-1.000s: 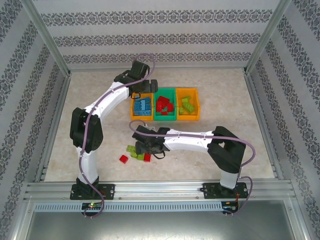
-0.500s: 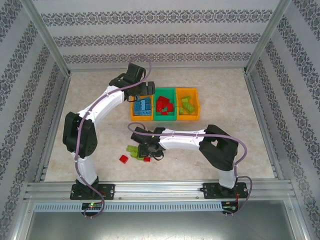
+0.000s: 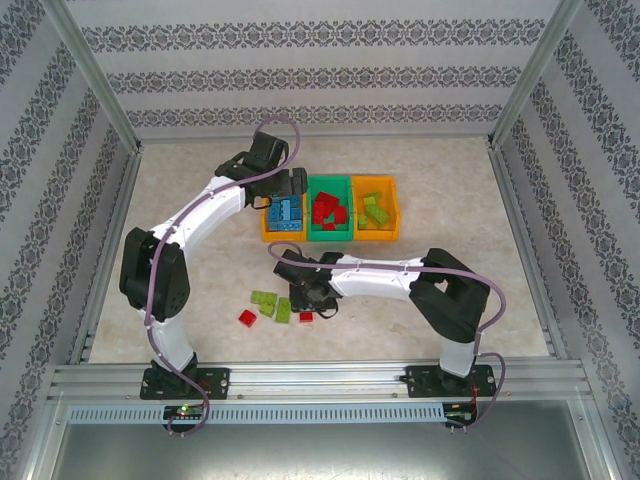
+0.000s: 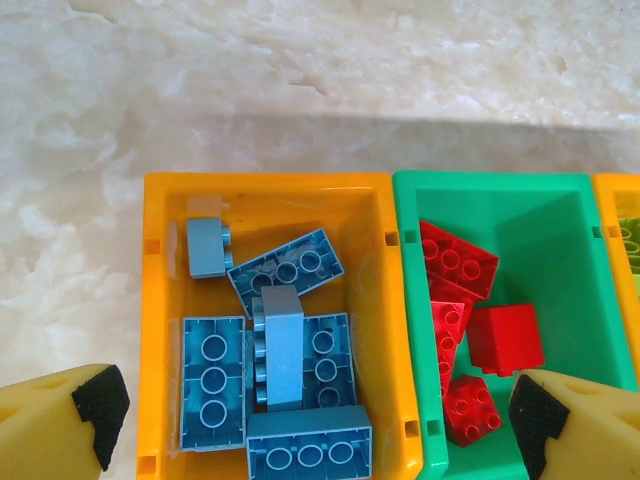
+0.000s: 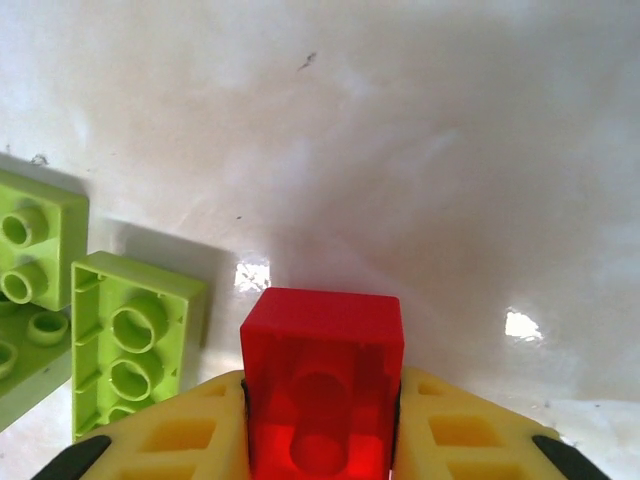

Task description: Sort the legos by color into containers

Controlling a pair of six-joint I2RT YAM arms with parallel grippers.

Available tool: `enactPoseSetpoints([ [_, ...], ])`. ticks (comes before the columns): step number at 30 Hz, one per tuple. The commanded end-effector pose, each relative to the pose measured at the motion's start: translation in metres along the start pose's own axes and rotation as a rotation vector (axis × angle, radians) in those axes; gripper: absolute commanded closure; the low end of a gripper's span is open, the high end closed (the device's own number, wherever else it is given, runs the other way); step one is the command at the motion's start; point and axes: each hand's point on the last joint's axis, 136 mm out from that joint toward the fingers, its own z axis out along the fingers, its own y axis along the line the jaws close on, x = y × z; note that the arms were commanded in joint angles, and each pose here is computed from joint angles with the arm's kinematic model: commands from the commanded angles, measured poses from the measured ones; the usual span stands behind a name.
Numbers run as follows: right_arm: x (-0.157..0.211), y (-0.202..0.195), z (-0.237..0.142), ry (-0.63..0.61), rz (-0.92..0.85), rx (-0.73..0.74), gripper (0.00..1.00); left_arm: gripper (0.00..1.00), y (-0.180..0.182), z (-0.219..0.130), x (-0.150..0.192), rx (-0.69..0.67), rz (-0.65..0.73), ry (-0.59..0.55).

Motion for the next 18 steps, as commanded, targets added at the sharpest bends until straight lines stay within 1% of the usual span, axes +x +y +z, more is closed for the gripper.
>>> enactPoseSetpoints([
  [1, -0.001, -0.025, -0.001, -0.005, -0.015, 0.077, 0.71, 0.01, 0.007, -0.011, -0.011, -0.007, -0.003, -0.046],
  [4, -0.013, -0.029, -0.01, -0.039, -0.015, 0.071, 0.72, 0.01, 0.01, -0.013, -0.006, -0.016, 0.005, -0.038],
  [8, -0.045, -0.031, -0.036, -0.134, -0.025, 0.038, 0.72, 0.01, 0.02, -0.017, 0.01, -0.043, 0.026, -0.012],
  [13, -0.105, -0.042, -0.069, -0.254, -0.009, -0.002, 0.72, 0.01, 0.037, -0.024, 0.044, -0.063, 0.03, 0.034],
  [18, -0.173, -0.058, -0.091, -0.348, -0.009, 0.004, 0.7, 0.01, 0.054, -0.035, 0.08, -0.083, 0.009, 0.08],
])
